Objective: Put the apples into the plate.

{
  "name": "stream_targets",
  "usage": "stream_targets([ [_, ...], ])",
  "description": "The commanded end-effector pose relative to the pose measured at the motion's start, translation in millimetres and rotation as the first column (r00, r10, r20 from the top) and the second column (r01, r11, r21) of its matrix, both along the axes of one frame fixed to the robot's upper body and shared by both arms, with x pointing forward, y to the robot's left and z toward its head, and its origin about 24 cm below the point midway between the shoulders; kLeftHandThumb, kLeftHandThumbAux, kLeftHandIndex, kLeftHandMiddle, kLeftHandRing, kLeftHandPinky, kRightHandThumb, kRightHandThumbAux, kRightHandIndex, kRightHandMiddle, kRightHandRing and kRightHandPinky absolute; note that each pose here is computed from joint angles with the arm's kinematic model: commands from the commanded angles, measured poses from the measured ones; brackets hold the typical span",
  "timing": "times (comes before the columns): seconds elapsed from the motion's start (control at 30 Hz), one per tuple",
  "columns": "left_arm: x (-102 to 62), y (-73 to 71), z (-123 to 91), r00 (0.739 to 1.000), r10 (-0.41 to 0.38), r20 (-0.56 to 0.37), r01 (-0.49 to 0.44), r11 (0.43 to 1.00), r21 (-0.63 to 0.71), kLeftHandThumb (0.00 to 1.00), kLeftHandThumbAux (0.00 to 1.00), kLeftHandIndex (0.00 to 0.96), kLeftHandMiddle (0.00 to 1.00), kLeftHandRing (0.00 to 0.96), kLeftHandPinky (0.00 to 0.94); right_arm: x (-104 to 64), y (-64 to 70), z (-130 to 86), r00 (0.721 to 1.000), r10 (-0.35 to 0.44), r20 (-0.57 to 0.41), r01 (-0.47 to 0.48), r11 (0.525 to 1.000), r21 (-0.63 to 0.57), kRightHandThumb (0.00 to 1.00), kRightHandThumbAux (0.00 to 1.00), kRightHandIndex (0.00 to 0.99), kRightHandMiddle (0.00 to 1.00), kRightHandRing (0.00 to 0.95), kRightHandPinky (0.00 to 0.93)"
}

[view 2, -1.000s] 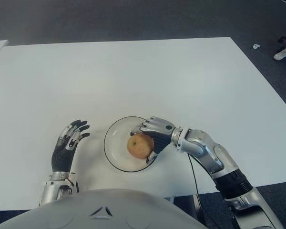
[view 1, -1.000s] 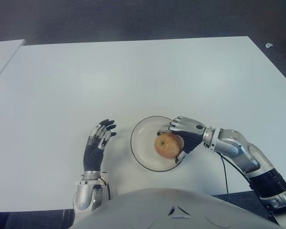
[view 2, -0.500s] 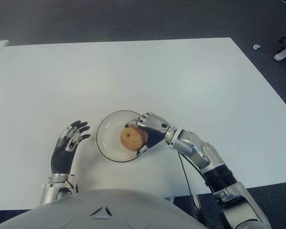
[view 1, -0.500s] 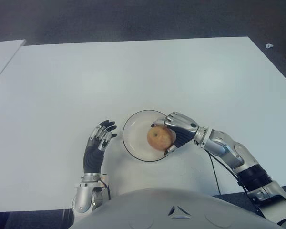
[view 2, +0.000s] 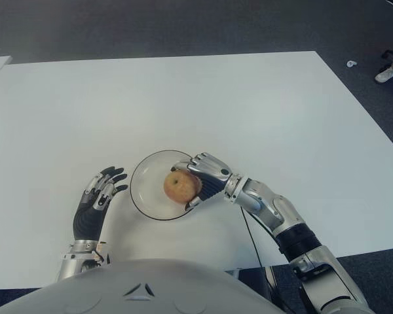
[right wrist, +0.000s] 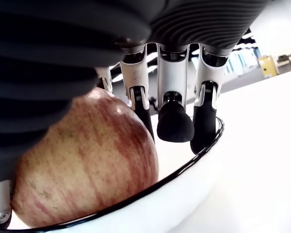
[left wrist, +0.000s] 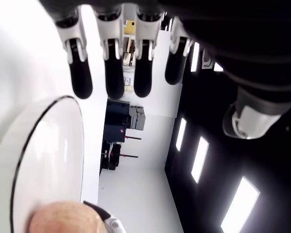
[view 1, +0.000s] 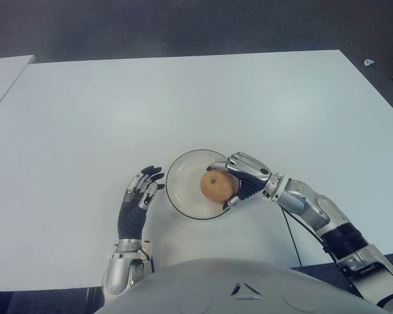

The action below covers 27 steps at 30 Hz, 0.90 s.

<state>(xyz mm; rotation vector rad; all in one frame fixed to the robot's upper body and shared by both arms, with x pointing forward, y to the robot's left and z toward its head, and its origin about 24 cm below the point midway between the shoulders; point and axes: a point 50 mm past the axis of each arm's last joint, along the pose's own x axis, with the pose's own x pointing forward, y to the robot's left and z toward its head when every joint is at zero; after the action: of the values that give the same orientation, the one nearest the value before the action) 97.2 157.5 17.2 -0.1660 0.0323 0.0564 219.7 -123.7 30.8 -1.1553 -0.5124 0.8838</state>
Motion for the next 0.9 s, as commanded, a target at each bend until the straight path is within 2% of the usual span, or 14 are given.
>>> stream_targets([
  [0.03,-1.4,-0.9,0,1.0,-0.014,0.002,0.014,1.0,-0.002,0.31,0.508,0.215,0.242,0.261,0.306,-10.1,-5.2,-27,0.997,0.003,-0.078,-0.014,0.991,-0.135,0.701,0.721,0.437,0.893,0.846,0.845],
  [0.13,-1.9,-1.4,0,1.0,-0.013,0.001,0.013,1.0,-0.003,0.31,0.51,0.215,0.242,0.262,0.31,-10.4,-4.9,-29,0.997,0.005,-0.075,-0.015,0.991,-0.136,0.701,0.721,0.437,0.906,0.856,0.851],
  [0.2,-2.0,-1.9,-1,1.0,-0.013,0.001,0.013,1.0,-0.003,0.311,0.514,0.215,0.244,0.264,0.315,-10.8,-4.7,-29,0.997,0.007,-0.074,-0.017,0.99,-0.137,0.7,0.721,0.437,0.89,0.845,0.814],
  [0.57,0.2,-6.3,-2,1.0,-0.02,0.006,0.02,1.0,-0.02,0.314,0.518,0.215,0.238,0.263,0.315,-12.0,-8.4,-16,0.994,-0.013,-0.104,0.001,0.994,-0.11,0.681,0.717,0.426,0.656,0.629,0.57],
  [0.6,0.3,-6.5,-3,1.0,-0.02,0.005,0.02,1.0,-0.021,0.314,0.518,0.216,0.239,0.264,0.316,-12.1,-8.6,-15,0.995,-0.013,-0.103,0.002,0.994,-0.108,0.535,0.644,0.425,0.632,0.608,0.546],
  [0.7,0.9,-6.8,-3,1.0,-0.019,0.003,0.019,1.0,-0.025,0.315,0.519,0.217,0.241,0.265,0.318,-12.5,-9.0,-10,0.996,-0.004,-0.088,-0.005,0.995,-0.104,0.342,0.539,0.401,0.579,0.563,0.497],
  [0.8,1.2,-7.3,-4,1.0,-0.021,0.002,0.021,0.999,-0.028,0.317,0.52,0.218,0.242,0.265,0.319,-12.6,-9.5,-7,0.997,0.007,-0.074,-0.016,0.993,-0.114,0.256,0.474,0.368,0.538,0.529,0.471],
  [0.9,1.7,-7.7,-4,1.0,-0.022,0.003,0.022,0.999,-0.03,0.318,0.521,0.219,0.243,0.267,0.322,-12.3,-10.0,-6,0.998,0.017,-0.066,-0.026,0.99,-0.136,0.22,0.439,0.345,0.508,0.499,0.442],
])
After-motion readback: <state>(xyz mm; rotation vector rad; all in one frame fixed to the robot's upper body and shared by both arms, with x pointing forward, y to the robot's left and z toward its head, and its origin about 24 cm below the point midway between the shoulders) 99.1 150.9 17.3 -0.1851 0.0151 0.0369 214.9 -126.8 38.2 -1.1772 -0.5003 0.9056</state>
